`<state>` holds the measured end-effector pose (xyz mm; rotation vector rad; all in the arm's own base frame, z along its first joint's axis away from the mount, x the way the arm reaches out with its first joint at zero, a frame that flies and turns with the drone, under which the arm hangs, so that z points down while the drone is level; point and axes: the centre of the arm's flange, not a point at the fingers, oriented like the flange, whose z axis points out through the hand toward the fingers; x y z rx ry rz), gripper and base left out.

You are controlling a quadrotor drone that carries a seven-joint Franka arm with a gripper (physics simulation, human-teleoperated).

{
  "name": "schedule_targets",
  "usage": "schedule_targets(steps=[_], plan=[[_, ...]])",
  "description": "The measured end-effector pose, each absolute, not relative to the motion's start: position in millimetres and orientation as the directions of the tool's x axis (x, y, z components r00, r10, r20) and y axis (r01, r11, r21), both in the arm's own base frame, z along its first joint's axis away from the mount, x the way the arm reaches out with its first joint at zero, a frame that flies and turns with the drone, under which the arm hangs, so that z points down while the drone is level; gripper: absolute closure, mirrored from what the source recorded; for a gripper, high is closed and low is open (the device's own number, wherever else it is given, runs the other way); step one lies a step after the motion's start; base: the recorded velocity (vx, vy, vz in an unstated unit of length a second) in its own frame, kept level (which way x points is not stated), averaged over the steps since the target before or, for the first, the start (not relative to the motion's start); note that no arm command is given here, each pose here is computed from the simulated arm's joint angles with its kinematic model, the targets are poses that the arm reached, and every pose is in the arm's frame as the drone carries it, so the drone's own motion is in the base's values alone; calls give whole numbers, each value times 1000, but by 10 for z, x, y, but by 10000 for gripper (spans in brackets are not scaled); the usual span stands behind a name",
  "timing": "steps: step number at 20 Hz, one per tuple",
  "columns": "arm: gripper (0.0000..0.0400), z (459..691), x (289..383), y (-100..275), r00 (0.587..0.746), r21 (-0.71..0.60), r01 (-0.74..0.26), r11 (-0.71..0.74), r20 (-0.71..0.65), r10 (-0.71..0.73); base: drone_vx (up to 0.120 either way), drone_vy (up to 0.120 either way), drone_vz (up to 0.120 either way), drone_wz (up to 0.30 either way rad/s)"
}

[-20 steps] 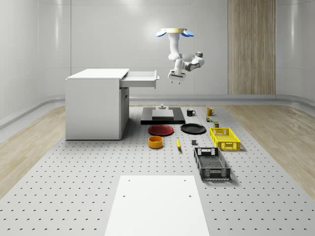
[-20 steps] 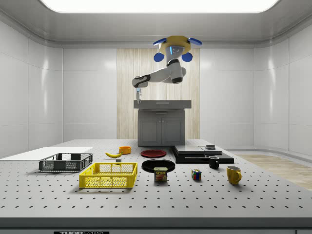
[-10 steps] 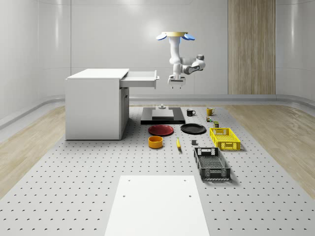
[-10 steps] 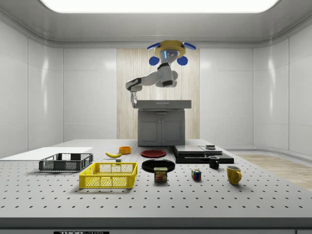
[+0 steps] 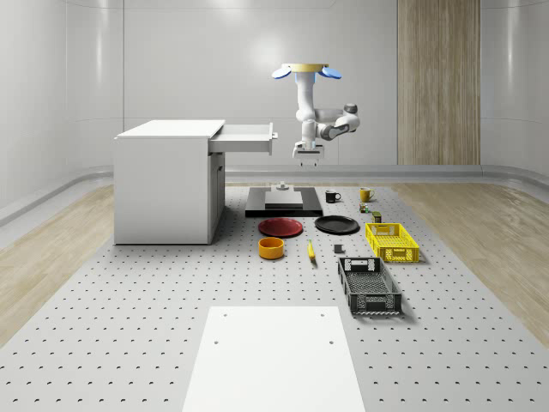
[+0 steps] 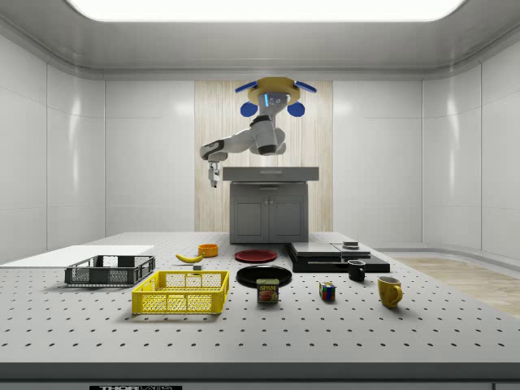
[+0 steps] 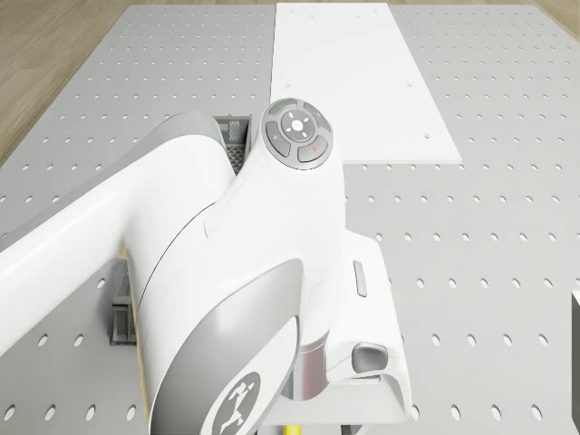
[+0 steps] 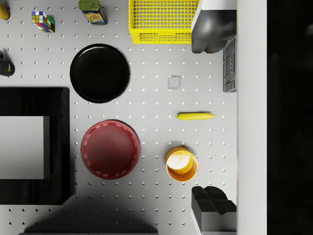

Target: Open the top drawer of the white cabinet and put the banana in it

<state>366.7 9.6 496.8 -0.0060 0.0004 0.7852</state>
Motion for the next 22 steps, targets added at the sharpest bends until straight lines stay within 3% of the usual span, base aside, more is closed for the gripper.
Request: schedule_targets(steps=[14, 22], plan=[[0, 4968, 3667, 100, 707, -3, -707, 707, 0, 707, 120, 0, -120, 0], [0, 4968, 3667, 100, 707, -3, -707, 707, 0, 707, 10, 0, -120, 0]])
